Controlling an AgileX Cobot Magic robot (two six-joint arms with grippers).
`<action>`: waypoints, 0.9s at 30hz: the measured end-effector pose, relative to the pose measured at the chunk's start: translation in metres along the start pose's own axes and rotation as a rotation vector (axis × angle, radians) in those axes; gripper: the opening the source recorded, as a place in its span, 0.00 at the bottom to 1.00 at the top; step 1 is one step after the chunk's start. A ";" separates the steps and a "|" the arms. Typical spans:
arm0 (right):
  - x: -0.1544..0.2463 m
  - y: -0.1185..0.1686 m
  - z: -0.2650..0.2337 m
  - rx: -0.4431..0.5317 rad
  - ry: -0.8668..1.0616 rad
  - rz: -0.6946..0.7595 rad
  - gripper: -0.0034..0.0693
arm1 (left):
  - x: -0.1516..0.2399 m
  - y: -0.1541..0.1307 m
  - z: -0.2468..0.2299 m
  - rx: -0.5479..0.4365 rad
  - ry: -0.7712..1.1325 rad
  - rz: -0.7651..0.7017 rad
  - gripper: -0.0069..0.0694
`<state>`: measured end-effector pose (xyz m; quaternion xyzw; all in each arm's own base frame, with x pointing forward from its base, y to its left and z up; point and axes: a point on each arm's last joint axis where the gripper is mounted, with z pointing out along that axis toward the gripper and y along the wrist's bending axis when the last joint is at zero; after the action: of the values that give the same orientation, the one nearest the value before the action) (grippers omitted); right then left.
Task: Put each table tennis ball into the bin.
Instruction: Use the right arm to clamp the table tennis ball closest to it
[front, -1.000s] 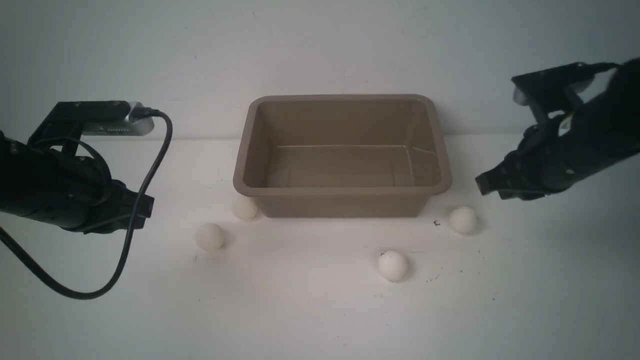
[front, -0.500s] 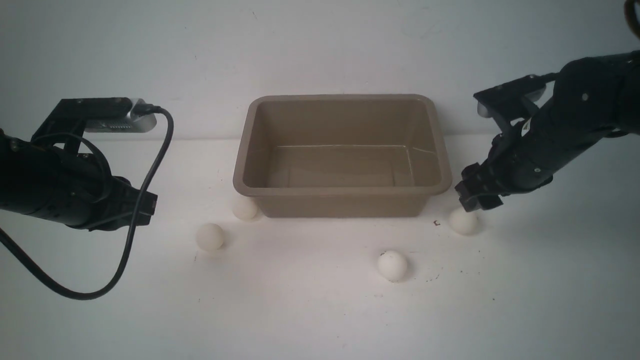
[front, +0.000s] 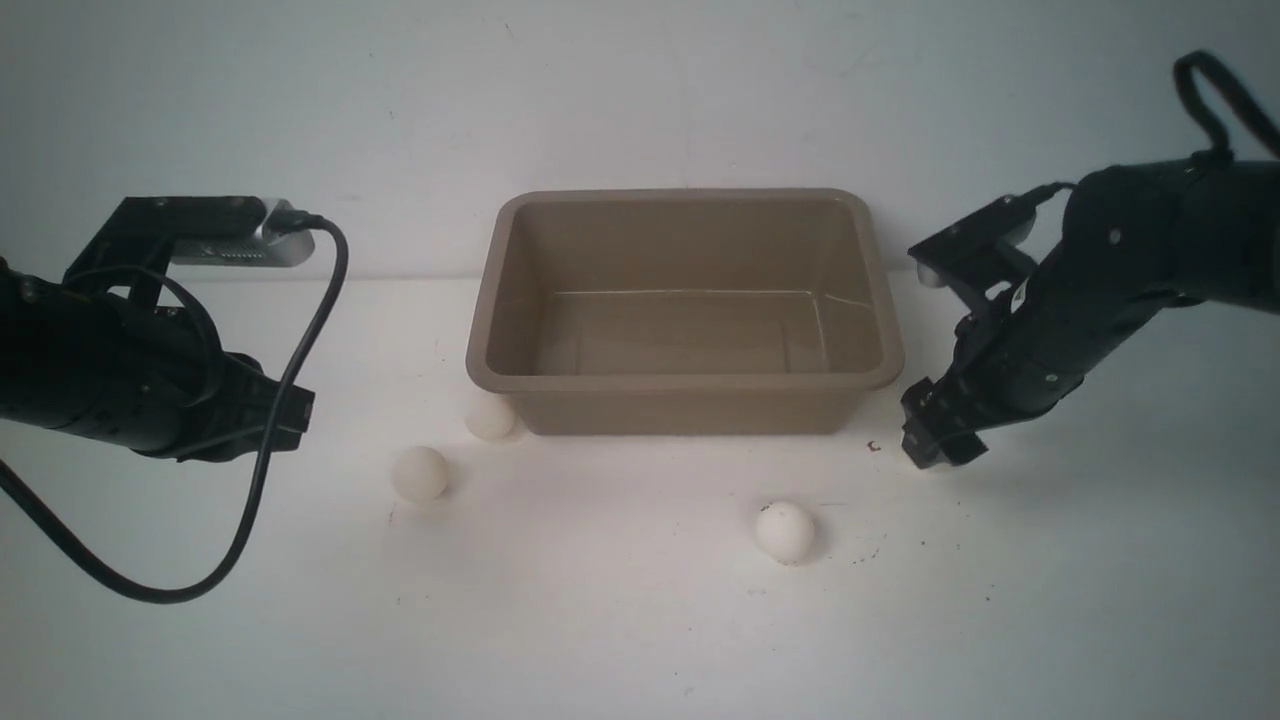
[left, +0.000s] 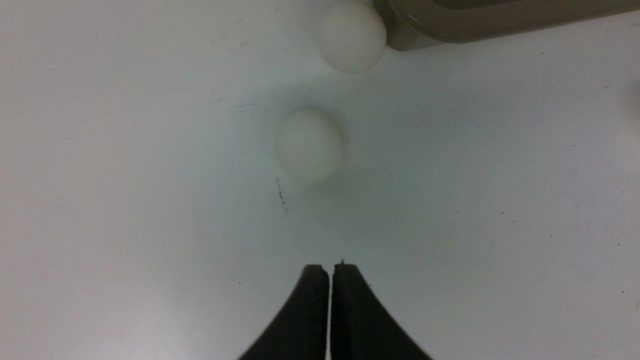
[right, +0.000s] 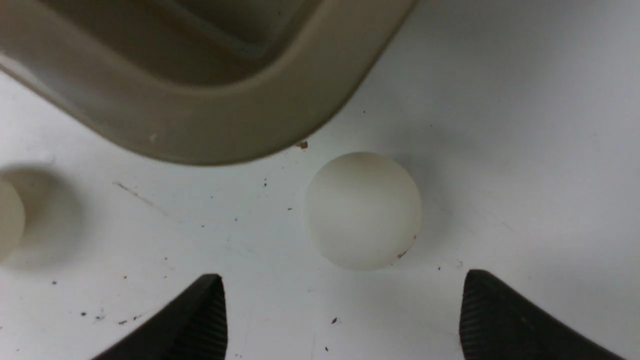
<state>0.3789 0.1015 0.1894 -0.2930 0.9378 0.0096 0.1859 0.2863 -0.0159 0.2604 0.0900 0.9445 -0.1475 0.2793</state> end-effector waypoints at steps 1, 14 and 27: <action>0.000 0.000 0.004 0.001 0.000 -0.001 0.83 | 0.000 0.000 0.000 0.000 0.000 0.000 0.08; -0.010 -0.005 0.034 0.000 0.006 -0.022 0.83 | 0.000 0.000 0.000 0.000 0.000 0.007 0.08; -0.013 -0.006 0.040 -0.021 0.044 0.008 0.54 | 0.000 0.000 0.000 0.000 0.000 0.015 0.08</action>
<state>0.4053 0.1089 0.1571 -0.2915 0.9426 0.0139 0.1622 0.2863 -0.0159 0.2604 0.0968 0.9438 -0.1453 0.2805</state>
